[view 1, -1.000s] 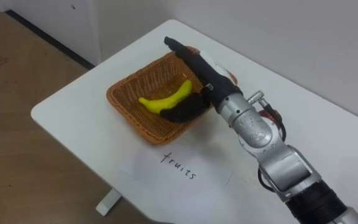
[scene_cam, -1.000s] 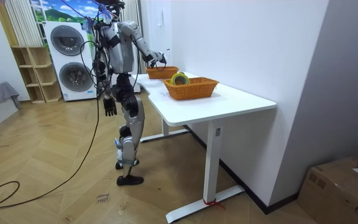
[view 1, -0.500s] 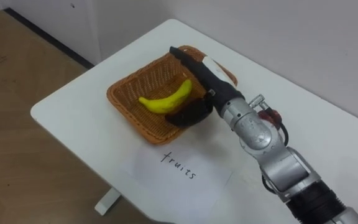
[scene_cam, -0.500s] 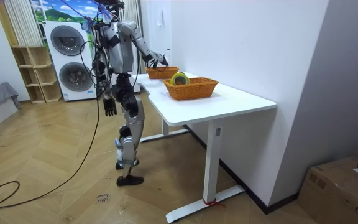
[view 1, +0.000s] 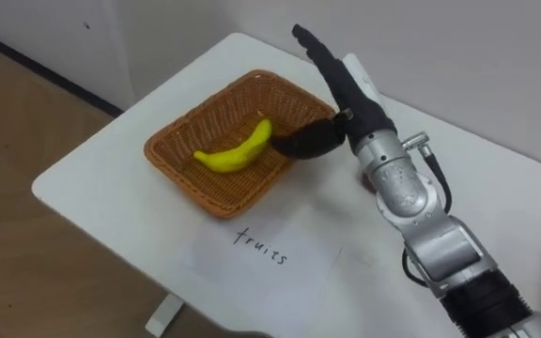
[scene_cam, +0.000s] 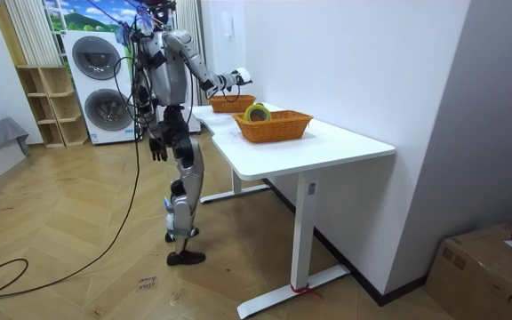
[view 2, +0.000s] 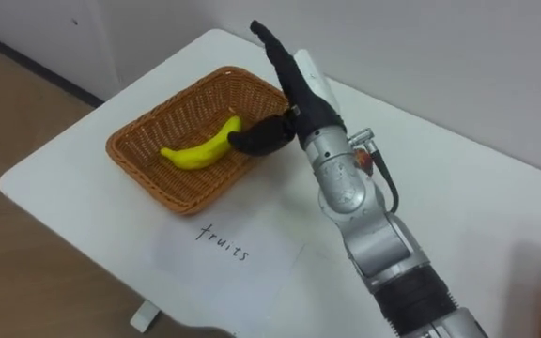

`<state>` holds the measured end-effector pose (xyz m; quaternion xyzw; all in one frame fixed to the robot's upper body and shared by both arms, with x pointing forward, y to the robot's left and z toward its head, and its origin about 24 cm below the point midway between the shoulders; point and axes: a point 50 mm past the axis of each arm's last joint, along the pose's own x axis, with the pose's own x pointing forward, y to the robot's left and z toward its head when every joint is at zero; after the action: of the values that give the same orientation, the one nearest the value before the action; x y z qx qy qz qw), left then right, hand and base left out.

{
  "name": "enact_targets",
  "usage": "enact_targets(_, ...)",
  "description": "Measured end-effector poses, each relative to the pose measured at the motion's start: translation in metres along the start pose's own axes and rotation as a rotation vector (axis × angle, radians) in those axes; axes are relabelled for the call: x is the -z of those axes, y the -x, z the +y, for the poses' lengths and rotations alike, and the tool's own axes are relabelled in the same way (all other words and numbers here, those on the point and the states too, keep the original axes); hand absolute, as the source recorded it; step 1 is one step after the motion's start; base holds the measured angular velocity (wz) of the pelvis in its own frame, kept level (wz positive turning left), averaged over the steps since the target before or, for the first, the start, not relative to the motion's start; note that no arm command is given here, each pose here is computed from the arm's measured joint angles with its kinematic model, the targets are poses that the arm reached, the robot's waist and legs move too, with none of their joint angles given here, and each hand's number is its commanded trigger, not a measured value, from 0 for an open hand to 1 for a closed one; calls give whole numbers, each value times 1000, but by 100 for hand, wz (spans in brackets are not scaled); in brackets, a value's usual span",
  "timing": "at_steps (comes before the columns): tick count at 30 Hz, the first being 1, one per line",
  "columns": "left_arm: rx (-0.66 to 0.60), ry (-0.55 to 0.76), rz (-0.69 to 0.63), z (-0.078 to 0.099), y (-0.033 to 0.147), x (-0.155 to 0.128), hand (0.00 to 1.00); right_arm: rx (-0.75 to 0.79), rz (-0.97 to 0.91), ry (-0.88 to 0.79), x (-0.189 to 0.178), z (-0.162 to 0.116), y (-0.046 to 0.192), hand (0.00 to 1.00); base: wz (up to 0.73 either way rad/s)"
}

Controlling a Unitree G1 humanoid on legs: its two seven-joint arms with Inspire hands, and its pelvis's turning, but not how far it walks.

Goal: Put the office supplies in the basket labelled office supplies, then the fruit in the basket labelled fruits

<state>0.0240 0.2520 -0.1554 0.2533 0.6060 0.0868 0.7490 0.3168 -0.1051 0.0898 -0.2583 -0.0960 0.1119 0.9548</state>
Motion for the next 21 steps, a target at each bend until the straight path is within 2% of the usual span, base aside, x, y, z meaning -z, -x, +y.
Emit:
enact_targets(17, 16, -35, 40, -7, -1, 7, 0, 74, 39, -193, 4, -5, 0, 0, -6)
enact_targets(21, 28, -34, 45, -10, 0, 8, 0, 118, 39, -237, 8, -16, 0, 0, -2)
